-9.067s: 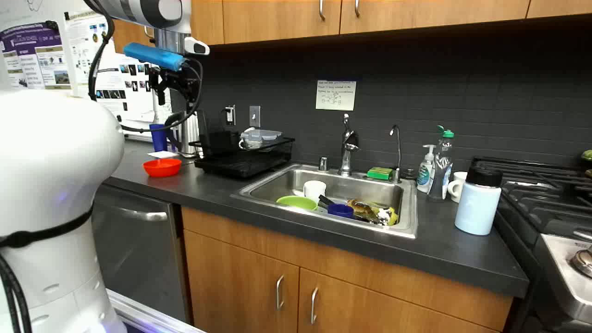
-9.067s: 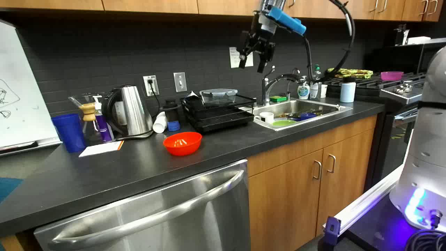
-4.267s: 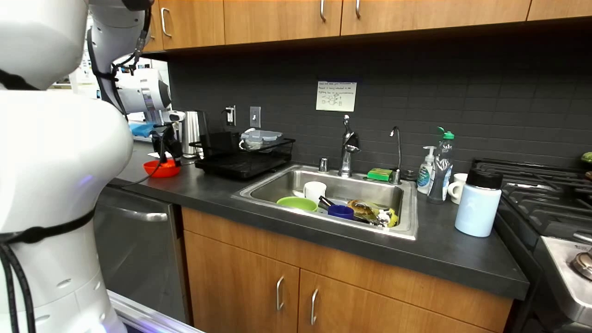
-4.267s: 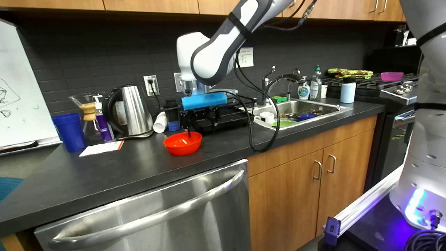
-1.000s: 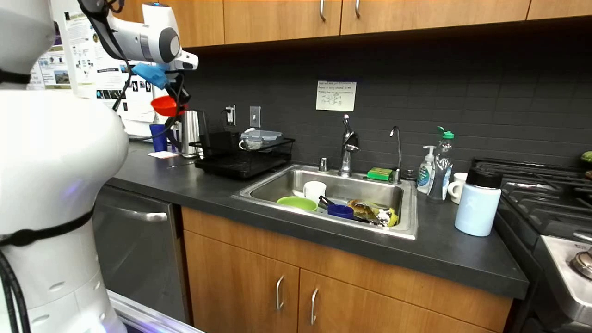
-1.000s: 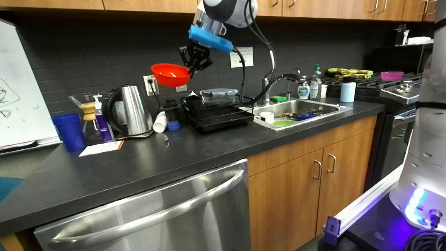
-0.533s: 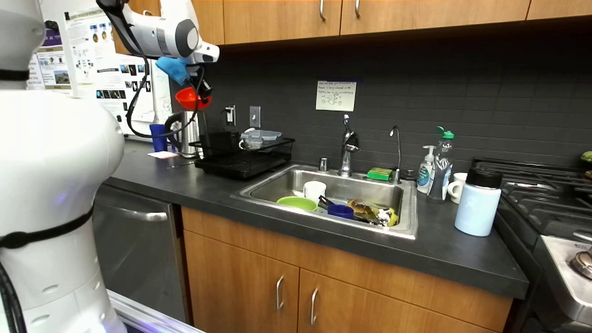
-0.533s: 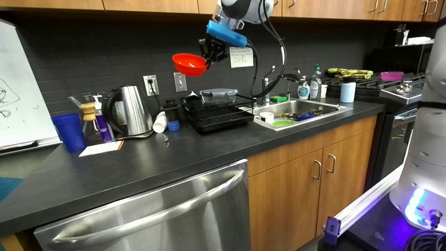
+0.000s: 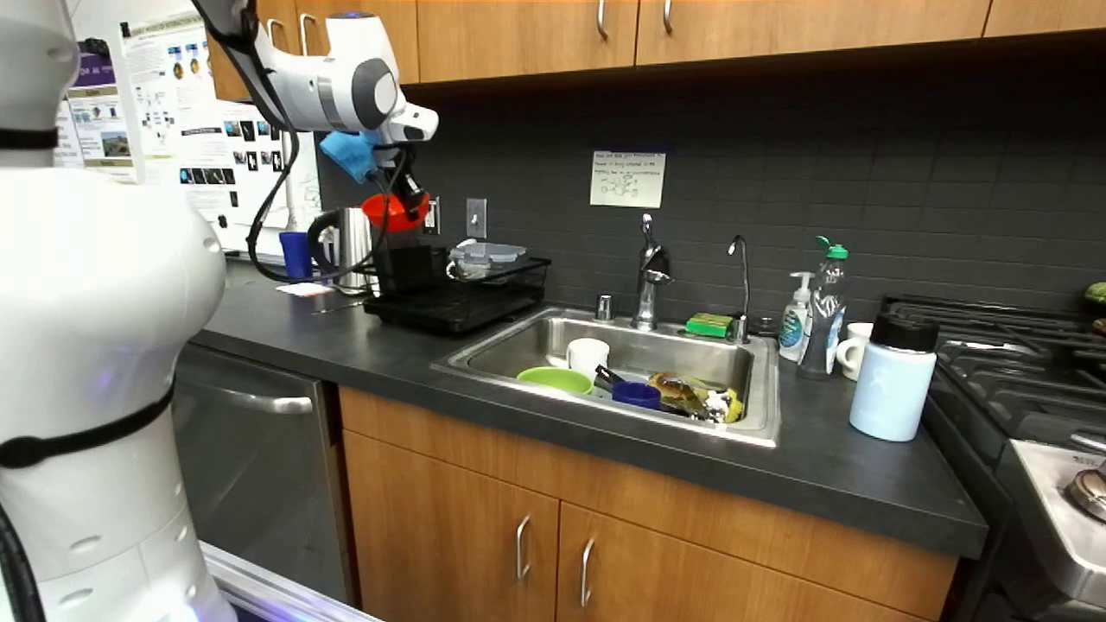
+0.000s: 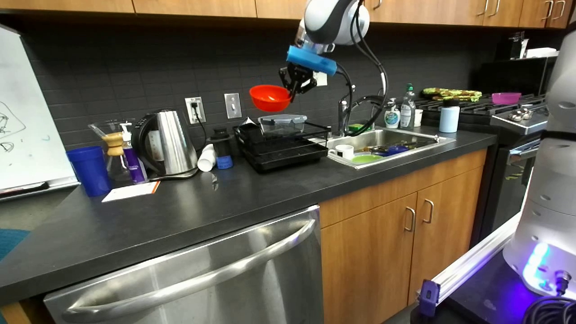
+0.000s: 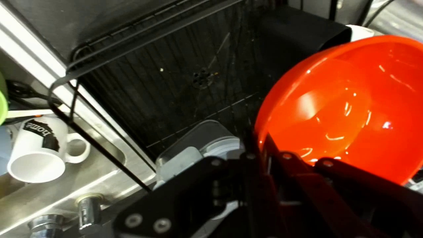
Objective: Put the orange bowl in the black drying rack on the right, remove the orange bowl from the drying rack and put it on the counter again
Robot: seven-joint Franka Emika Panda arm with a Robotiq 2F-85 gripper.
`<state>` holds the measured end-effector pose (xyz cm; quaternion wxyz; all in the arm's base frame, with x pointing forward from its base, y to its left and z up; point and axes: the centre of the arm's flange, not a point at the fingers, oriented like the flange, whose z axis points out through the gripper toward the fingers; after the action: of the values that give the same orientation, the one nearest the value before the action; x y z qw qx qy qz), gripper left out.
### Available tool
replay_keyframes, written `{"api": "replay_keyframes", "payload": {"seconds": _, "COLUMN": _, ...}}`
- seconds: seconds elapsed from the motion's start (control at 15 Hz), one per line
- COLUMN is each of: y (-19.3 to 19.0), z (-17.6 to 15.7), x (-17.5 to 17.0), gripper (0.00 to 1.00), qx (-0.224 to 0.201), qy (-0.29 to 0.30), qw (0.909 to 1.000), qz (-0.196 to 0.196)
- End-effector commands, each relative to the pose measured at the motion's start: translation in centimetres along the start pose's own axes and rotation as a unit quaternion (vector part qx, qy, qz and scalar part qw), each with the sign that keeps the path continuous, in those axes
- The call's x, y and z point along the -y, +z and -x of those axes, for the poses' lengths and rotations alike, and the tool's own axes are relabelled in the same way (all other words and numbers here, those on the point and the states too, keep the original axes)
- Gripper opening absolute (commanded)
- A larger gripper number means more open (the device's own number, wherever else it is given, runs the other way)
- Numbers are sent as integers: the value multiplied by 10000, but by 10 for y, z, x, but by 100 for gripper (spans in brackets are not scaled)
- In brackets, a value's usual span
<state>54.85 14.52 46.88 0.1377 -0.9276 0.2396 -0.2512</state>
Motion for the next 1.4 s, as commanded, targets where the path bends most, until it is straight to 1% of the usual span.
{"api": "replay_keyframes", "payload": {"seconds": 0.0, "y": 7, "z": 3, "x": -35, "gripper": 1, "qx": -149, "qy": 301, "qw": 9989, "qz": 314}}
{"api": "replay_keyframes", "payload": {"seconds": 0.13, "y": 11, "z": 3, "x": -47, "gripper": 1, "qx": -223, "qy": 354, "qw": 9981, "qz": 456}}
{"api": "replay_keyframes", "payload": {"seconds": 0.27, "y": 15, "z": 5, "x": -50, "gripper": 1, "qx": -244, "qy": 323, "qw": 9978, "qz": 526}}
{"api": "replay_keyframes", "payload": {"seconds": 0.47, "y": 24, "z": 13, "x": -47, "gripper": 1, "qx": -217, "qy": 207, "qw": 9977, "qz": 606}}
{"api": "replay_keyframes", "payload": {"seconds": 0.93, "y": 62, "z": 33, "x": -43, "gripper": 1, "qx": -143, "qy": -121, "qw": 9957, "qz": 910}}
{"api": "replay_keyframes", "payload": {"seconds": 1.33, "y": 73, "z": 23, "x": -34, "gripper": 1, "qx": -248, "qy": -146, "qw": 9952, "qz": 939}}
